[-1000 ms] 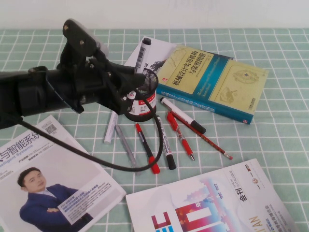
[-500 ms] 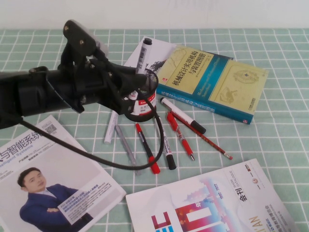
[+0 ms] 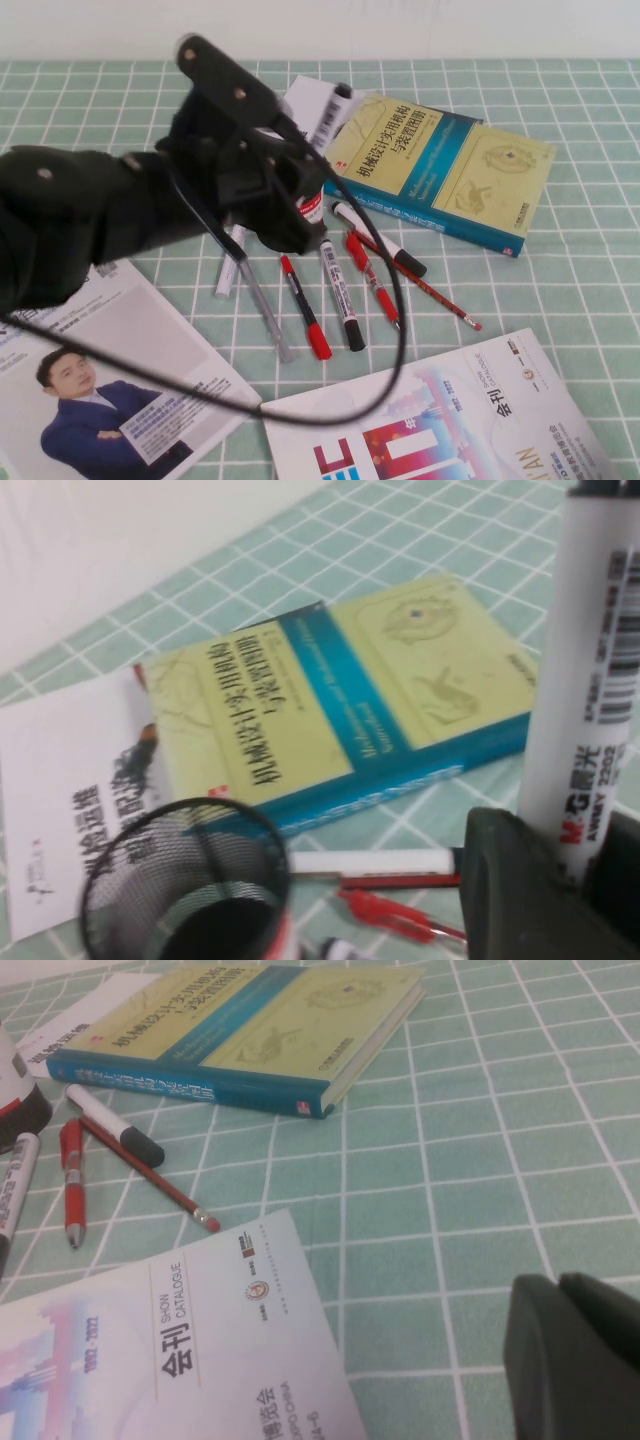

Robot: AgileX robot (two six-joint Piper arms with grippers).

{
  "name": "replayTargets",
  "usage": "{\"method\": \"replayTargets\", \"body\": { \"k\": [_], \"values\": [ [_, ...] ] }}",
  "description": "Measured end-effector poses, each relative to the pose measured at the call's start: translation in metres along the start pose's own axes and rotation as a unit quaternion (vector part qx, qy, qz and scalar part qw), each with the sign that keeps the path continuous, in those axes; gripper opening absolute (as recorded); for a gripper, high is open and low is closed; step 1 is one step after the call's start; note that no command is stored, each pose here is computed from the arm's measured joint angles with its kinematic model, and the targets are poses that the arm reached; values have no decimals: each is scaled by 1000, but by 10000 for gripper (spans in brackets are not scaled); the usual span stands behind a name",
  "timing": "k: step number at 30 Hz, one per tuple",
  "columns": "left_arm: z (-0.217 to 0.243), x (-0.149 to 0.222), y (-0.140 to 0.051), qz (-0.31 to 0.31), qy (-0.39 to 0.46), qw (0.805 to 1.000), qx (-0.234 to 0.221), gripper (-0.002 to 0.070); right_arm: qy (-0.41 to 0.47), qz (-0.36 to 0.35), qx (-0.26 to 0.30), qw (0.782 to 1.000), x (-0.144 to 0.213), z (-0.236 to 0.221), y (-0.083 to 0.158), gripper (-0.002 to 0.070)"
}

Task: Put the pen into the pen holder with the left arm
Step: Place the pen onto the pen holder

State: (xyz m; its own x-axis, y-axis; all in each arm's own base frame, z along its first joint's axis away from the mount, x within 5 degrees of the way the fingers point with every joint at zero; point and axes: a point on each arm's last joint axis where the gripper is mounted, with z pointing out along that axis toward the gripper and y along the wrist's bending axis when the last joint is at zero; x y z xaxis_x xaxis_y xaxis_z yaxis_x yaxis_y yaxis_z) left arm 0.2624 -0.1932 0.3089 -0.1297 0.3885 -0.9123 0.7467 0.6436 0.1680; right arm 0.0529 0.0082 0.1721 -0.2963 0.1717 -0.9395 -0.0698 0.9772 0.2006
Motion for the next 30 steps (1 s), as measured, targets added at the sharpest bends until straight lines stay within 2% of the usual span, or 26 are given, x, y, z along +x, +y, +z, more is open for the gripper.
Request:
{"method": "replayTargets", "body": {
  "k": [4, 6, 11, 16, 19, 21, 30],
  "values": [
    [-7, -6, -15, -2, 8, 1000, 11, 108, 0, 0, 0, 1000, 0, 0, 0, -20],
    [-7, -6, -16, -22, 16, 1000, 5, 108, 0, 0, 0, 1000, 0, 0, 0, -20],
    [-7, -4, -8, -30, 15, 998, -45, 108, 0, 0, 0, 1000, 0, 0, 0, -20],
    [-8, 3, 2, -62, -90, 988, -105, 108, 0, 0, 0, 1000, 0, 0, 0, -20],
    [-7, 10, 7, -77, -175, 974, -123, 108, 0, 0, 0, 1000, 0, 0, 0, -20],
    [-1, 15, 9, -80, -203, 968, -127, 108, 0, 0, 0, 1000, 0, 0, 0, -20],
    [50, 41, 23, -100, -248, 953, -145, 108, 0, 0, 0, 1000, 0, 0, 0, -20]
  ]
}}
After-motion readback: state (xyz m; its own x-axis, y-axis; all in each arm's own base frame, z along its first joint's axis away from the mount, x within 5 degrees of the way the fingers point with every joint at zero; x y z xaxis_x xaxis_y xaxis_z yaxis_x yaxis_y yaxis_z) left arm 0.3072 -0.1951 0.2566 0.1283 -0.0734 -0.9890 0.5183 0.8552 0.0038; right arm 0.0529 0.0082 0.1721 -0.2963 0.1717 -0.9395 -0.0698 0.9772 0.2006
